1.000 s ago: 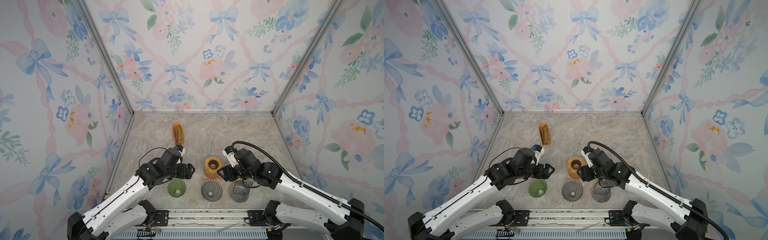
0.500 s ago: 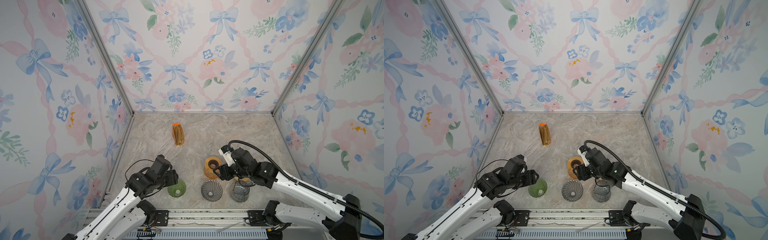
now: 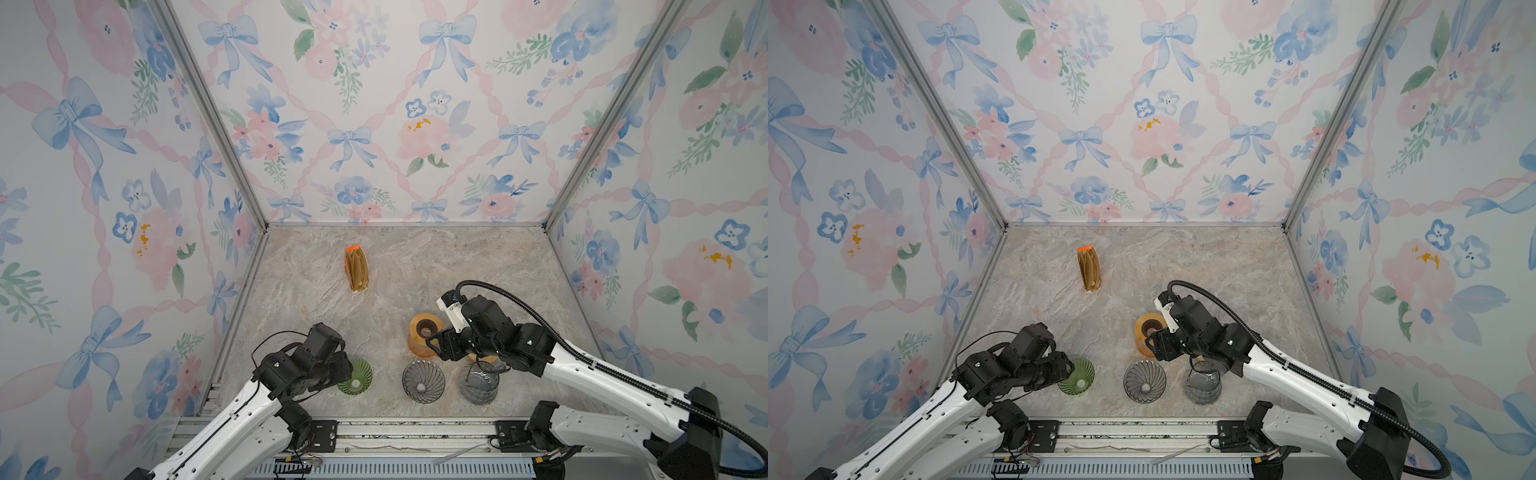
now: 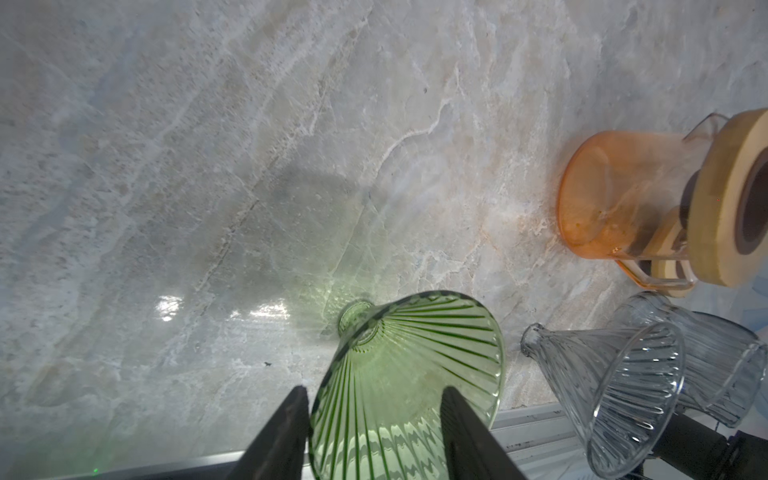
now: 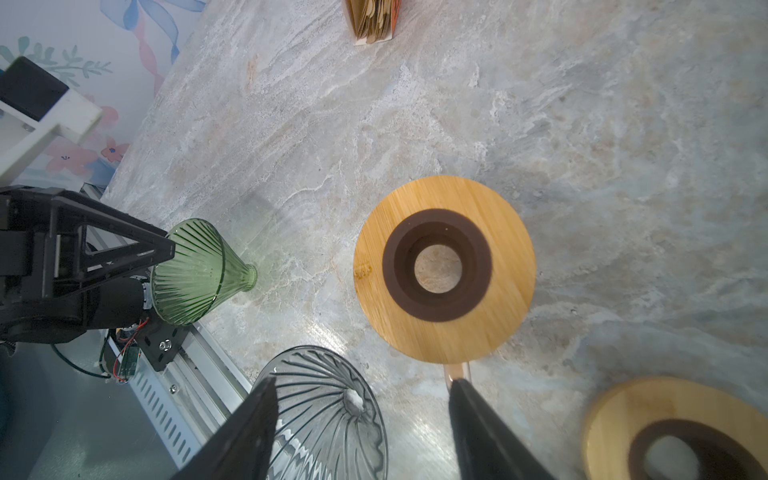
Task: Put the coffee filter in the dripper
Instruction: 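Grasp the green ribbed glass dripper cone by its tip with the left gripper, then lift the green dripper with the left gripper and carry it over the bamboo ring, then lower the green dripper into the bamboo ring with the left gripper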
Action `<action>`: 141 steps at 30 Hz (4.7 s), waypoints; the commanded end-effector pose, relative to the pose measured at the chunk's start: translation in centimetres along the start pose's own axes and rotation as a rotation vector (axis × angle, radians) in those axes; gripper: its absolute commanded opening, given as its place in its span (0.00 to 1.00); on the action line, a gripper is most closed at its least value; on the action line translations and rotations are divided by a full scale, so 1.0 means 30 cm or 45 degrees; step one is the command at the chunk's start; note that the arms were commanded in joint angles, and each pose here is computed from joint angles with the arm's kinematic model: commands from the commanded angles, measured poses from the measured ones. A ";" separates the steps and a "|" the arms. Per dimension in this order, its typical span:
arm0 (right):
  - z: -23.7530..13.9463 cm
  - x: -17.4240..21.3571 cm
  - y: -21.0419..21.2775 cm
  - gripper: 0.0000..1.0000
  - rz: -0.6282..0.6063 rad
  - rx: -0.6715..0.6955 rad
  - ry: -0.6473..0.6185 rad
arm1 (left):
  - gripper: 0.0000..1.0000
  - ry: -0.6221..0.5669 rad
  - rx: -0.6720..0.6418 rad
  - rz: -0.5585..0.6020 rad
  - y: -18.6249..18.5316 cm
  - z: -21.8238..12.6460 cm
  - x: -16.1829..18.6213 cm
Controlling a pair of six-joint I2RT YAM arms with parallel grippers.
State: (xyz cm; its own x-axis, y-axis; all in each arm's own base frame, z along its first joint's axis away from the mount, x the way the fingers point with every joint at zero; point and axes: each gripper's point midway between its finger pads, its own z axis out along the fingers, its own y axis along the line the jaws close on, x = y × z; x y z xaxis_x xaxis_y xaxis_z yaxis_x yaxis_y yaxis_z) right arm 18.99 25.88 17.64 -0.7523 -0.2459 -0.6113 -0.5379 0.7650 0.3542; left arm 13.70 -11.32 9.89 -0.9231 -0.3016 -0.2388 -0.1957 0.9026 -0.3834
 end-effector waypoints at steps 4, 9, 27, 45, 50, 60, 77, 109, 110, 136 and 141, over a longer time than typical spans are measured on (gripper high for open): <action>-0.019 -0.015 0.015 0.68 -0.009 -0.009 -0.021 | 0.47 0.076 -0.059 0.007 0.023 0.026 0.040; -0.013 -0.011 0.013 0.68 -0.011 -0.005 -0.015 | 0.38 0.101 -0.076 0.015 0.025 0.036 0.049; 0.000 -0.020 0.016 0.71 0.016 -0.014 -0.028 | 0.19 0.187 -0.085 0.068 0.014 0.067 0.074; 0.000 -0.024 -0.010 0.74 0.069 -0.002 -0.036 | 0.08 0.177 -0.032 0.097 -0.020 0.078 0.065; -0.028 -0.048 -0.014 0.84 0.085 -0.004 -0.073 | 0.06 0.150 0.000 0.102 -0.038 0.072 0.051; -0.186 -0.129 -0.100 0.96 0.079 0.144 -0.221 | 0.03 0.070 0.079 0.185 -0.134 0.015 -0.033; -0.359 -0.141 -0.167 0.96 0.015 0.286 -0.340 | 0.03 0.035 0.344 0.380 -0.492 -0.157 -0.241; -0.331 -0.031 -0.218 0.96 0.136 0.310 -0.287 | 0.04 0.260 0.315 0.702 -0.778 0.019 -0.245; -0.331 -0.031 -0.216 0.96 0.139 0.307 -0.286 | 0.04 0.265 0.315 0.703 -0.777 0.021 -0.242; -0.317 -0.053 -0.202 0.96 0.181 0.288 -0.279 | 0.04 0.324 0.279 0.755 -0.777 0.098 -0.221; -0.311 -0.050 -0.199 0.96 0.189 0.279 -0.274 | 0.04 0.342 0.264 0.748 -0.765 0.118 -0.216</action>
State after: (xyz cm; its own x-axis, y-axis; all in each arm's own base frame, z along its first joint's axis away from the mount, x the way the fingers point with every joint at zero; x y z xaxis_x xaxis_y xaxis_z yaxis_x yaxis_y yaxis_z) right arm 19.81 16.19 22.68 -0.7027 -0.0285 -0.7109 -0.3271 0.9003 0.2872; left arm 25.84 -31.04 17.87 -0.9166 0.2996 -0.2648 0.3901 0.8152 -0.4281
